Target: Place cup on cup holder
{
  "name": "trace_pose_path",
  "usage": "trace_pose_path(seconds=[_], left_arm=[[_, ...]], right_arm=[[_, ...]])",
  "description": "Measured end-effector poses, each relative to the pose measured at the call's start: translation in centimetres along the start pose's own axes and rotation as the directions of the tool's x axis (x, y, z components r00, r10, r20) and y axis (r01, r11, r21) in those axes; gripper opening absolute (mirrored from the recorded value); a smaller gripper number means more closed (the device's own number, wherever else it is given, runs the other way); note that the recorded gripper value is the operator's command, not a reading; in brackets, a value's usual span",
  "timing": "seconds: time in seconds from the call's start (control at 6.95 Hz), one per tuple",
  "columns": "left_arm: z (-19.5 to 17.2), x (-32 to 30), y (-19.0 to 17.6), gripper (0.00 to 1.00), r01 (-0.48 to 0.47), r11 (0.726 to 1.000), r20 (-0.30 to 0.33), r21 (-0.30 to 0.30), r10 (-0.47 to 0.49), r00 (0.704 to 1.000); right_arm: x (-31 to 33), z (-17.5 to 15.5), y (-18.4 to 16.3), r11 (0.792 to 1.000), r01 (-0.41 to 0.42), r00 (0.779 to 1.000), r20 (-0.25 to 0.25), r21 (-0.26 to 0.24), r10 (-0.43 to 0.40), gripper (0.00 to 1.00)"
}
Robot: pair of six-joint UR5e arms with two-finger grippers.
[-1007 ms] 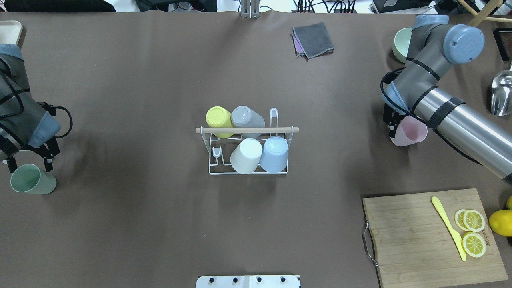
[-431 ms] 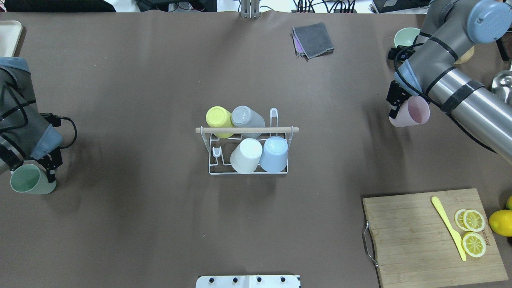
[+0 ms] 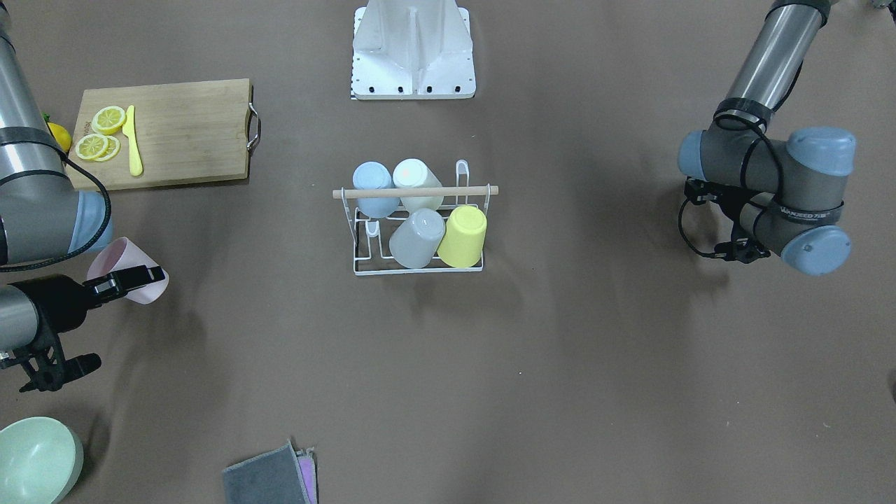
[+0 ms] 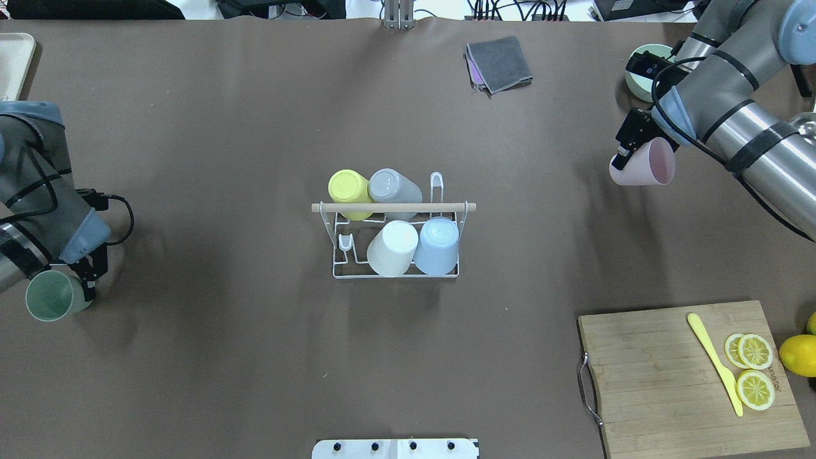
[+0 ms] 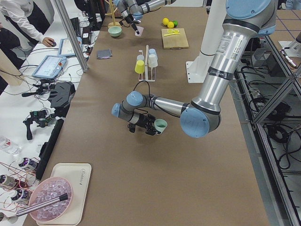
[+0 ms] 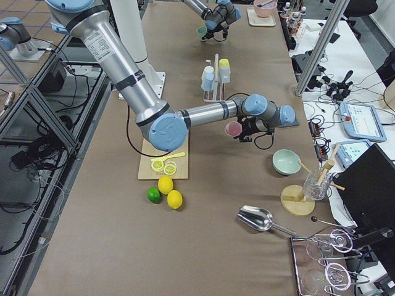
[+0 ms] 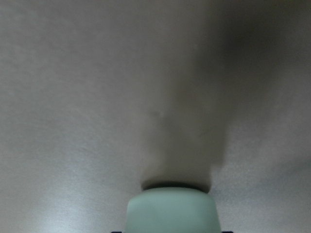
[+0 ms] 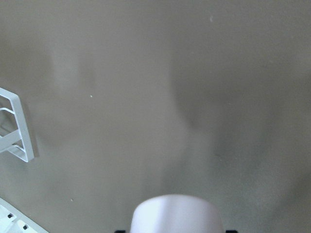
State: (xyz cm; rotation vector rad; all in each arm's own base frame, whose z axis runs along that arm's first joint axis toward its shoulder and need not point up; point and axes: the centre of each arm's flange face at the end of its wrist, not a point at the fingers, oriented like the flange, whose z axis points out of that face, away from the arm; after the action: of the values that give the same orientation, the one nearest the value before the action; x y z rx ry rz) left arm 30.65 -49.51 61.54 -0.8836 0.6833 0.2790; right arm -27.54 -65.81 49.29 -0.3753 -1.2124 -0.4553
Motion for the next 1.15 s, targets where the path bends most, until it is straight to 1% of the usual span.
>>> trace_pose_path(seconds=[0.14,0.29,0.43,0.58,0.72,0.86,1.01,1.15], left_arm=[[-0.4,0.7,0.1,0.00,0.016,1.000,0.002,0.006,-0.016,1.000],[-1.4,0.8,0.2,0.00,0.023,1.000,-0.005,0.020,-0.023,1.000],[-3.4,0.2,0.7,0.00,0.027,0.998,-0.026,0.051,-0.025,0.999],[-6.4,-0.5,1.4,0.00,0.032,0.995,-0.057,0.098,-0.027,0.998],[-9.8,-1.4,2.1,0.00,0.042,0.988,-0.090,0.147,-0.029,0.996],[-13.2,-2.6,2.8,0.00,0.060,0.977,-0.124,0.205,-0.034,0.992],[-15.9,-3.7,3.2,0.00,0.080,0.959,-0.152,0.272,-0.039,0.988],[-18.2,-4.1,3.0,0.00,0.098,0.927,-0.176,0.361,-0.035,0.984]], right_arm=[[-0.3,-0.3,-0.1,0.998,0.047,0.998,0.047,0.035,-0.049,0.32],[-0.9,-0.3,-0.1,0.994,0.081,0.989,0.114,0.071,-0.089,0.32],[-1.7,-0.6,-0.3,0.989,0.098,0.973,0.199,0.111,-0.119,0.32],[-2.5,-1.0,-0.4,0.982,0.113,0.948,0.280,0.151,-0.152,0.32],[-3.2,-1.8,-0.4,0.971,0.139,0.916,0.346,0.195,-0.201,0.32],[-3.7,-2.8,-0.3,0.955,0.167,0.879,0.402,0.243,-0.256,0.32],[-4.2,-4.1,-0.2,0.931,0.204,0.834,0.444,0.304,-0.328,0.32],[-4.6,-5.6,0.0,0.887,0.254,0.777,0.465,0.385,-0.424,0.32]])
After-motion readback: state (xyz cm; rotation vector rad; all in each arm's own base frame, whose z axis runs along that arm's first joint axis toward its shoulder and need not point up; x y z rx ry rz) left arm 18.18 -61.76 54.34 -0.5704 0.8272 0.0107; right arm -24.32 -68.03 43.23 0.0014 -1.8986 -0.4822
